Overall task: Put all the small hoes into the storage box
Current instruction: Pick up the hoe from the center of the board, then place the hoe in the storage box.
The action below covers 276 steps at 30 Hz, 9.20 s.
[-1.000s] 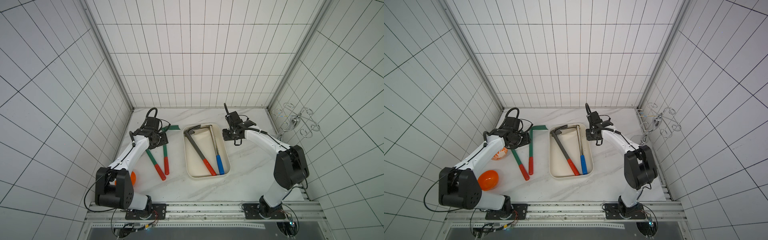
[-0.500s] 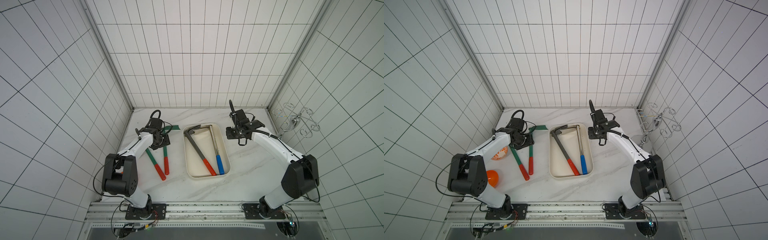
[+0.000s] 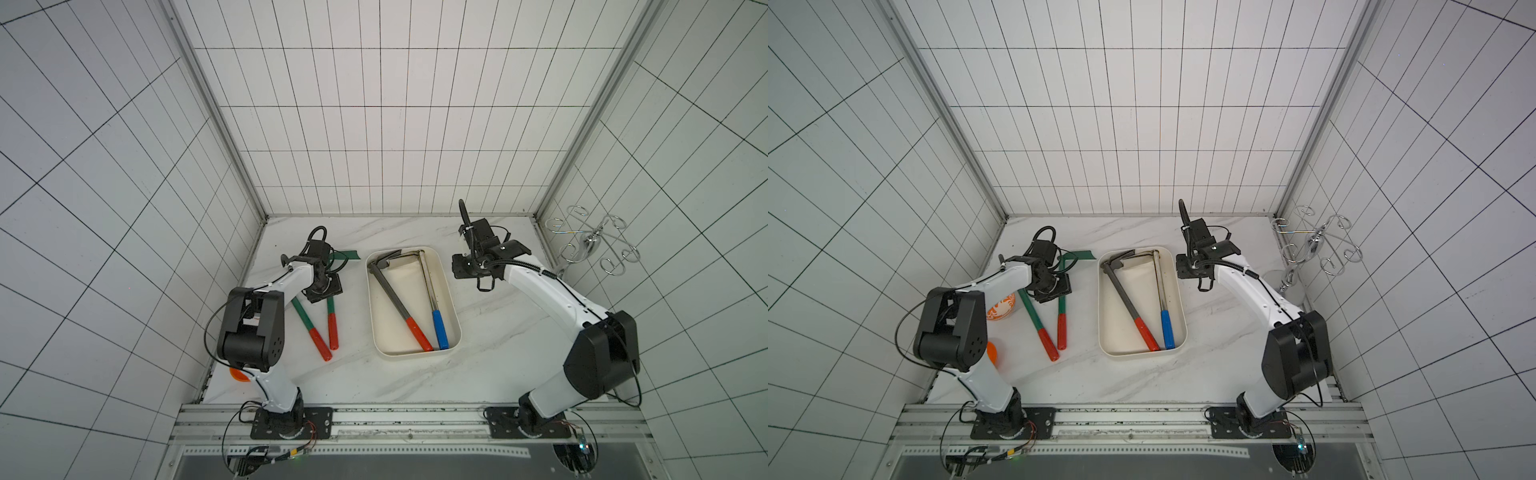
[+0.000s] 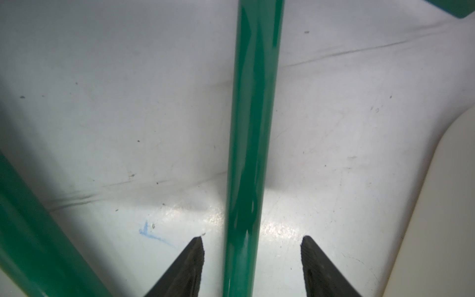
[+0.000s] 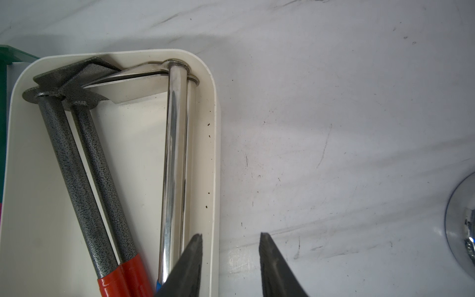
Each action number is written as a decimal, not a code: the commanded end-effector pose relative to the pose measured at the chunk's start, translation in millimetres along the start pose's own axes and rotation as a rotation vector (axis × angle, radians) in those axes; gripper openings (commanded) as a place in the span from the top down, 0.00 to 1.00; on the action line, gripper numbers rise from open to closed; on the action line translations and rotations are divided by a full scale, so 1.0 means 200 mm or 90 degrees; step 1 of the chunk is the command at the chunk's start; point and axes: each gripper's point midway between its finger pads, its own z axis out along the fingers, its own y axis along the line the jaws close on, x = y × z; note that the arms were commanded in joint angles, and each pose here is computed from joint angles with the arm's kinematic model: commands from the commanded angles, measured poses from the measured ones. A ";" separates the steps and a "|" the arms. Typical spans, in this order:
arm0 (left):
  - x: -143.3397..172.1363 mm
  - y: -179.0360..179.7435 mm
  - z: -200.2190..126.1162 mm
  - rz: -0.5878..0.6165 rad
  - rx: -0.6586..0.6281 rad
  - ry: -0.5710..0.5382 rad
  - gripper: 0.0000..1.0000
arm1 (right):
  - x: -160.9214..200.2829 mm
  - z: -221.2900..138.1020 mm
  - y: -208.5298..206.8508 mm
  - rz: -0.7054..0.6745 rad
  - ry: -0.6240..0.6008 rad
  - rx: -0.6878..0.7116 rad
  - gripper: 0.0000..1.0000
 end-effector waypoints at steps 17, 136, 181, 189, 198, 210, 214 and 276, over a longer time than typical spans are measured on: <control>-0.05 -0.02 0.12 -0.012 0.000 -0.005 0.45 | 0.08 -0.01 -0.04 -0.012 0.025 0.006 0.62; -0.35 0.02 0.11 -0.011 -0.082 -0.035 0.51 | 0.07 -0.06 -0.01 0.015 0.026 -0.043 0.60; -0.27 -0.14 -0.64 -0.096 0.025 -0.104 1.00 | 0.04 -0.18 0.03 0.048 -0.001 -0.085 0.60; -0.08 -0.42 -0.79 -0.138 0.105 -0.089 1.00 | 0.06 -0.20 0.03 0.052 -0.002 -0.084 0.60; 0.08 -0.75 -0.78 -0.189 0.183 -0.054 1.00 | 0.07 -0.22 0.02 0.056 0.002 -0.082 0.60; 0.15 -1.04 -0.62 -0.247 0.238 -0.002 1.00 | 0.11 -0.24 -0.01 0.054 0.007 -0.072 0.60; 0.14 -1.07 -0.55 -0.254 0.234 0.005 1.00 | 0.11 -0.25 -0.03 0.056 0.006 -0.069 0.59; 0.15 -1.11 -0.07 -0.286 0.105 0.013 1.00 | 0.22 -0.19 -0.16 0.082 0.033 -0.077 0.59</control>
